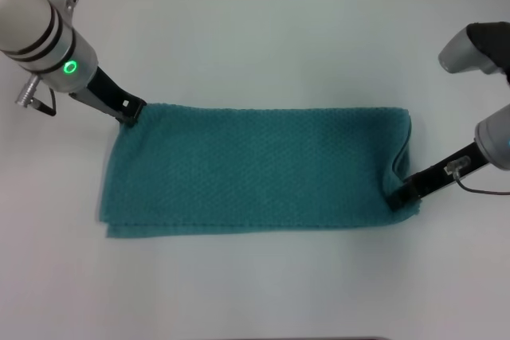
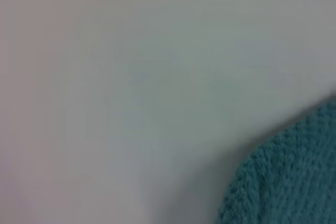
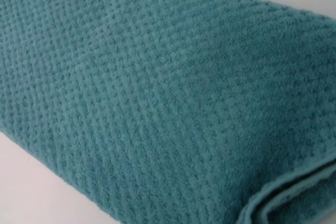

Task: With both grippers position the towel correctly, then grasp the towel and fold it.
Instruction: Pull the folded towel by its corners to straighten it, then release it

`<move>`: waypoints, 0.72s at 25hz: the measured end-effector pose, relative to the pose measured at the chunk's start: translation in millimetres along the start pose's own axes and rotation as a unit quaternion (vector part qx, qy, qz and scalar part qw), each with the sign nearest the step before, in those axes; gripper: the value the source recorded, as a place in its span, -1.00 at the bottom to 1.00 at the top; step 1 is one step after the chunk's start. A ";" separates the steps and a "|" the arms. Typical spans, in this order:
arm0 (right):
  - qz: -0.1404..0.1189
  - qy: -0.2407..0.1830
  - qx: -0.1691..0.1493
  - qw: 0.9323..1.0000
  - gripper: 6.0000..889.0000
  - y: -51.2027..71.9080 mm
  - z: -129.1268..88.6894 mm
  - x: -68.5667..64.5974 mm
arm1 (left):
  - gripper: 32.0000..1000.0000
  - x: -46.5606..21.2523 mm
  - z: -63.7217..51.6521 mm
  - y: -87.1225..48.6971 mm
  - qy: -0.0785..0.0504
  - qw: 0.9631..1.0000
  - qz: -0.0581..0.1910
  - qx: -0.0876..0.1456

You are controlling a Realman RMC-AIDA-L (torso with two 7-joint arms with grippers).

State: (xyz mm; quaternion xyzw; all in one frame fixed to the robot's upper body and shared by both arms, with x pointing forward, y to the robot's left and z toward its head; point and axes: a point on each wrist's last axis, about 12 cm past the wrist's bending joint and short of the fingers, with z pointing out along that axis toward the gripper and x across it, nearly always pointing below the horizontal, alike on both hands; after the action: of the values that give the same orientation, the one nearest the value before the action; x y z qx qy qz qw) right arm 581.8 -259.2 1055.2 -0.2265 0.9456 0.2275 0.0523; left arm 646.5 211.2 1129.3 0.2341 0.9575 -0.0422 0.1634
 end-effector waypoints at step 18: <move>0.008 -0.031 -0.002 0.999 0.61 -7.7 -26.3 -3.2 | -0.04 3.6 -25.1 -0.2 0.004 1.000 0.002 0.012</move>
State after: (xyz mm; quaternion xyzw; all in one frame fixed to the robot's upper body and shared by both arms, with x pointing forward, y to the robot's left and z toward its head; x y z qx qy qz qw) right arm 588.2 -276.0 1076.2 -0.2119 0.9449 0.2365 0.0789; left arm 636.0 216.6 1151.8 0.2385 0.9570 -0.0519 0.1566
